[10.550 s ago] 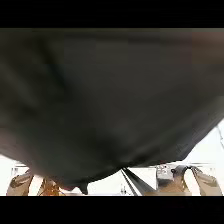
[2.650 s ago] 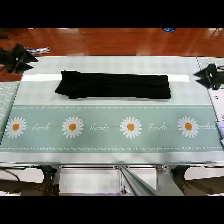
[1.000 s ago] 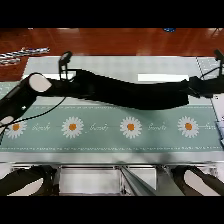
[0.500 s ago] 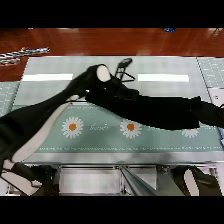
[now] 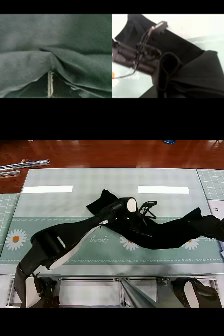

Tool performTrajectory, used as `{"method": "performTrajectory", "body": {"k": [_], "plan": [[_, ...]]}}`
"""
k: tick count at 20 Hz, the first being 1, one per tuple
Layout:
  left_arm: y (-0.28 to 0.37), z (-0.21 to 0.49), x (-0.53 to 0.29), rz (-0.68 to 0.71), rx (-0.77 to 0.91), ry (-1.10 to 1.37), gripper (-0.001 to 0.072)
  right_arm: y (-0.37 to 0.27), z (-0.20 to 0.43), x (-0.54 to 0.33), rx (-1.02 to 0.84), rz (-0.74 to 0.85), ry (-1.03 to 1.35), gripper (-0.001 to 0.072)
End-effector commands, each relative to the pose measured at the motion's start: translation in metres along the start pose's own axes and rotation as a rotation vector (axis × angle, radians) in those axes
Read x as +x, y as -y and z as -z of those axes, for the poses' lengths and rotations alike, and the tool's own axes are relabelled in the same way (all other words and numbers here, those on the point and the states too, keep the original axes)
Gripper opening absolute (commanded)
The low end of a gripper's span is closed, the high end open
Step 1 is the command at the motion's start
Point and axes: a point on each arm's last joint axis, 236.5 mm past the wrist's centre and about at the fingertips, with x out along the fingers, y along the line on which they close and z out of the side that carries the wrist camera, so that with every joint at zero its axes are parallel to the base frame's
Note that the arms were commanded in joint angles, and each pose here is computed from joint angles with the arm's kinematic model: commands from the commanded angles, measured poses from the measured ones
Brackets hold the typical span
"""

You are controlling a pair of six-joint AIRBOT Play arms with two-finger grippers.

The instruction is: Fold the shirts.

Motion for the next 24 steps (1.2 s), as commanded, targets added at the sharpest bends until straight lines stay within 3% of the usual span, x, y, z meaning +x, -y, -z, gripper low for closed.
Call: {"method": "performTrajectory", "body": {"k": [1, 5, 10, 16, 21, 22, 24], "plan": [[-0.013, -0.025, -0.061, 0.036, -0.010, 0.065, 0.0019, -0.011, -0.005, 0.012, 0.002, -0.086, -0.039, 0.0030], [-0.052, -0.055, -0.225, -0.090, -0.021, 0.353, 0.0019, -0.040, -0.029, 0.048, -0.008, -0.223, -0.091, 0.0030], [-0.079, 0.014, -0.361, -0.323, -0.036, 0.568, 0.0019, -0.120, -0.061, 0.141, -0.141, -0.337, -0.222, 0.0030], [-0.122, 0.136, -0.386, -0.435, -0.242, 0.734, 0.0019, -0.202, -0.037, 0.272, -0.172, -0.437, -0.432, 0.0030], [-0.141, 0.184, -0.363, -0.443, -0.340, 0.751, 0.0019, -0.198, -0.010, 0.343, -0.110, -0.409, -0.509, 0.0041], [-0.141, 0.184, -0.357, -0.423, -0.348, 0.744, 0.0019, -0.197, -0.011, 0.354, -0.095, -0.403, -0.489, 0.0117], [-0.144, 0.177, -0.352, -0.388, -0.369, 0.769, 0.0019, -0.199, -0.015, 0.363, -0.079, -0.409, -0.454, 0.0416]]}}
